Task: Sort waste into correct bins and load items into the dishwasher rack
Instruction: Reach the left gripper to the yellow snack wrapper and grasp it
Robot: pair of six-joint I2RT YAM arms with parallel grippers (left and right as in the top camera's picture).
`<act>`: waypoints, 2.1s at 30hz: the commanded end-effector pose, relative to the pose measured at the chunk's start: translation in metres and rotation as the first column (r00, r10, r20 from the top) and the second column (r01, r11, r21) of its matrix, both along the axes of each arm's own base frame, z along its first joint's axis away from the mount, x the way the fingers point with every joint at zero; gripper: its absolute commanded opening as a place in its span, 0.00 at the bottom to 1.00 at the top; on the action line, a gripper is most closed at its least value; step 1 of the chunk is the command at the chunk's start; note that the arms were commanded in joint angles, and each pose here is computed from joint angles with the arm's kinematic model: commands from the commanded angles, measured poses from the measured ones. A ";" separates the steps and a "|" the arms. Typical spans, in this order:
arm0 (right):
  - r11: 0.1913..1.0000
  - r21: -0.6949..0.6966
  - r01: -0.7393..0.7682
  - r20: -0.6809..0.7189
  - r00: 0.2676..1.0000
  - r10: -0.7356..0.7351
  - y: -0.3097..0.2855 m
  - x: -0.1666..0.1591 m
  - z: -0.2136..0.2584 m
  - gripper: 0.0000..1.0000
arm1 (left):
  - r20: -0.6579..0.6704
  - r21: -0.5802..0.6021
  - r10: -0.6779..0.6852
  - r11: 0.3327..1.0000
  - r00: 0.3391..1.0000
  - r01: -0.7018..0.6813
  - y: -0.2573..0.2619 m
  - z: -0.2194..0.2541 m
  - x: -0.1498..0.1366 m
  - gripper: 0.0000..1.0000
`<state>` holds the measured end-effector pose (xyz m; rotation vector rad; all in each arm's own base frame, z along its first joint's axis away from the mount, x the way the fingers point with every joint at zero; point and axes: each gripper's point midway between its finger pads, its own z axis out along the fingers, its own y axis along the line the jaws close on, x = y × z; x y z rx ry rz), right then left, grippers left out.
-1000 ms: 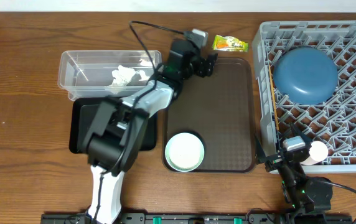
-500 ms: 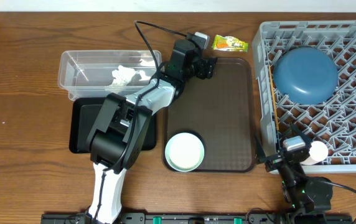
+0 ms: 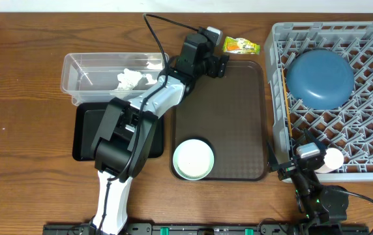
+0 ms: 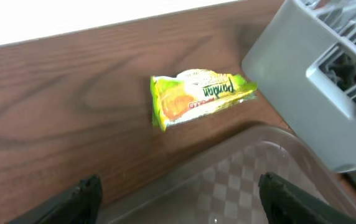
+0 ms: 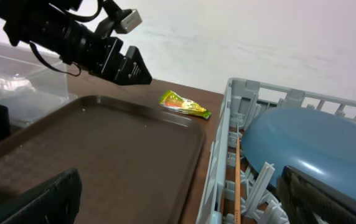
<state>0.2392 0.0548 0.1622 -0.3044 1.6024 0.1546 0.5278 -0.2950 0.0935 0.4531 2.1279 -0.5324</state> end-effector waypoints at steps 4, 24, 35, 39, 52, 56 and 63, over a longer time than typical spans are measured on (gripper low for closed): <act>1.000 -0.010 0.010 0.005 1.000 -0.010 -0.003 0.000 -0.001 0.99 | 0.037 -0.001 -0.001 1.000 0.999 0.001 -0.008 0.046 0.016 0.85; 1.000 -0.010 0.010 0.005 1.000 -0.010 -0.003 0.000 -0.001 0.99 | -0.073 -0.043 -0.033 0.999 0.997 0.030 -0.043 -0.017 0.057 0.87; 1.000 -0.010 0.010 0.005 1.000 -0.010 -0.003 0.000 -0.001 0.99 | -0.052 -0.006 -0.028 1.000 0.998 0.028 -0.063 -0.060 0.055 0.87; 1.000 -0.010 0.010 0.005 1.000 -0.010 -0.003 0.000 -0.001 0.99 | -0.059 0.002 -0.023 1.000 0.998 0.023 -0.063 -0.071 0.055 0.84; 1.000 -0.010 0.010 0.005 1.000 -0.010 -0.003 0.000 -0.001 0.99 | 0.003 0.034 0.039 0.999 0.999 -0.039 -0.053 -0.070 0.069 0.57; 1.000 -0.010 0.010 0.005 1.000 -0.010 -0.003 0.000 -0.001 0.99 | 0.001 0.035 0.039 0.999 0.999 -0.039 -0.053 -0.070 0.069 0.40; 1.000 -0.010 0.010 0.005 1.000 -0.010 -0.003 0.000 -0.001 0.99 | 0.000 0.029 0.035 0.999 0.999 -0.035 -0.053 -0.066 0.068 0.06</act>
